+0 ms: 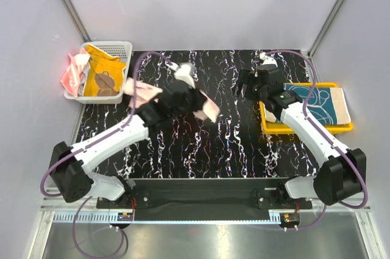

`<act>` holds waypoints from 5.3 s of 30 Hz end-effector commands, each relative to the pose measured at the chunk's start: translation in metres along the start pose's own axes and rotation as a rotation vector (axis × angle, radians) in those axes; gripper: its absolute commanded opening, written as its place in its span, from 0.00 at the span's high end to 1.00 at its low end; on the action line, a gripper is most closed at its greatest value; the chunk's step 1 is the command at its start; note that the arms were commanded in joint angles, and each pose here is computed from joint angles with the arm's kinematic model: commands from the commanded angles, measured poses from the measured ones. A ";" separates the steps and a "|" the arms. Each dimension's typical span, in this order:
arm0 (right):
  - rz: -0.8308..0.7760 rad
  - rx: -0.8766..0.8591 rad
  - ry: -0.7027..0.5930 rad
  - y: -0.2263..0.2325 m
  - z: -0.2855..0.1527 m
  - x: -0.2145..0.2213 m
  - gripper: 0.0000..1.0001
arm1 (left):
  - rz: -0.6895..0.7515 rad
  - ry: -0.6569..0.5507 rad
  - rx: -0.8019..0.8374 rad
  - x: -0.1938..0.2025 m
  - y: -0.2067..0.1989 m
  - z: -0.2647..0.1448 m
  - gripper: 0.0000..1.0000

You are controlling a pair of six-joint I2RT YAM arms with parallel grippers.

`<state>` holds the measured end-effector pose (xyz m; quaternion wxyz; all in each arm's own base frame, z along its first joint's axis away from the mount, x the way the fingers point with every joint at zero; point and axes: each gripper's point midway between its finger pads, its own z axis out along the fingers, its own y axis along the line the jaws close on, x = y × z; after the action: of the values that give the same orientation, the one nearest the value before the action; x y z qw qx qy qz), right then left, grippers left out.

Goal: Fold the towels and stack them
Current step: Move the towel to the center of the board, then flatten out the crumpled towel

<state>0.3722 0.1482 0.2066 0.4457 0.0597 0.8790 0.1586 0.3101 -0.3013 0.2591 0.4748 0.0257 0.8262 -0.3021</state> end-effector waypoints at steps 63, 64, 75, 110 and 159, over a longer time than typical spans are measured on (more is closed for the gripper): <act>-0.522 -0.161 0.316 0.165 0.250 0.131 0.41 | -0.528 0.163 -0.789 0.127 0.280 0.008 0.60; -0.519 -0.161 0.318 0.166 0.250 0.132 0.42 | -0.521 0.171 -0.803 0.128 0.282 0.009 0.60; -0.512 -0.162 0.344 0.161 0.250 0.143 0.72 | -0.491 0.250 -0.866 0.140 0.293 0.020 0.68; -0.340 -0.053 -0.072 0.108 0.055 -0.040 1.00 | 0.057 0.023 -0.456 -0.039 0.167 -0.039 1.00; -0.225 -0.118 -0.356 0.075 0.024 -0.183 1.00 | 0.129 -0.291 -0.184 -0.233 0.119 -0.003 1.00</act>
<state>0.4590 0.1939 0.3527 0.5817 -0.0570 0.7990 0.1412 0.4284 -0.1600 0.3648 0.5502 0.0054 0.8119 -0.1954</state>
